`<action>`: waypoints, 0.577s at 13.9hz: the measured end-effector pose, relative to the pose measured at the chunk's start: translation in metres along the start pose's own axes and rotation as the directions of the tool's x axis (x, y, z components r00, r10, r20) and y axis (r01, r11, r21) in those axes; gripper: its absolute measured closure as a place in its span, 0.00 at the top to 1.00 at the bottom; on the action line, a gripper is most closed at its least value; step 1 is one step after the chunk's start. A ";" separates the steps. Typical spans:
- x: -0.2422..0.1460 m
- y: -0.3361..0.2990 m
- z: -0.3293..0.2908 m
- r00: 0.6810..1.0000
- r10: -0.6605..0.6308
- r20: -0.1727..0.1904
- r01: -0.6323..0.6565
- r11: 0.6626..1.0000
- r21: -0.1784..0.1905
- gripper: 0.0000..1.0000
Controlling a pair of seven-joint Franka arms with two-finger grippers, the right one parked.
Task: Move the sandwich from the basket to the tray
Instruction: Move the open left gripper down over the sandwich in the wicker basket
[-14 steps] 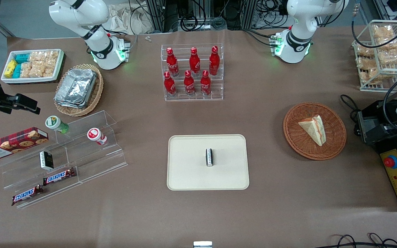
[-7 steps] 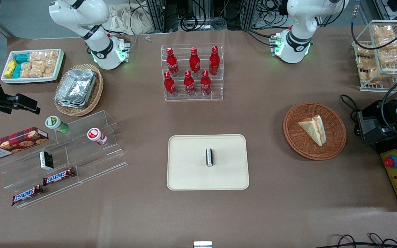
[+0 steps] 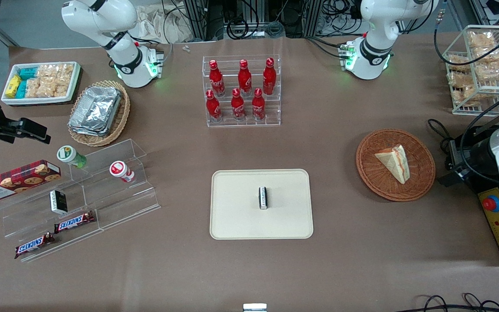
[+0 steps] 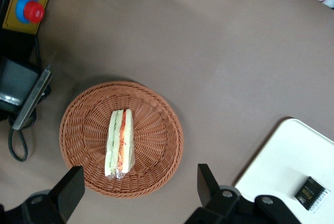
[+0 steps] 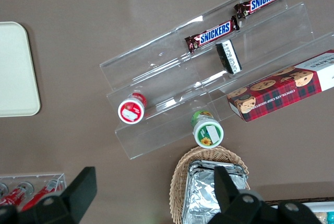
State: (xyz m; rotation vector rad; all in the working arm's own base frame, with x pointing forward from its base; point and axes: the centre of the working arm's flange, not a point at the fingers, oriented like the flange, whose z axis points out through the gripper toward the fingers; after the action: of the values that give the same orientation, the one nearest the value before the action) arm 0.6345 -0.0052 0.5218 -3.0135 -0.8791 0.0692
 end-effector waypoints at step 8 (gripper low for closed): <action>-0.036 -0.049 0.099 0.995 -0.074 -0.060 0.073 0.997 -0.023 0.95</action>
State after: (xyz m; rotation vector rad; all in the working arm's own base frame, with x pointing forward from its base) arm 0.5736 0.0156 0.4255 -2.9813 -0.9904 -0.0317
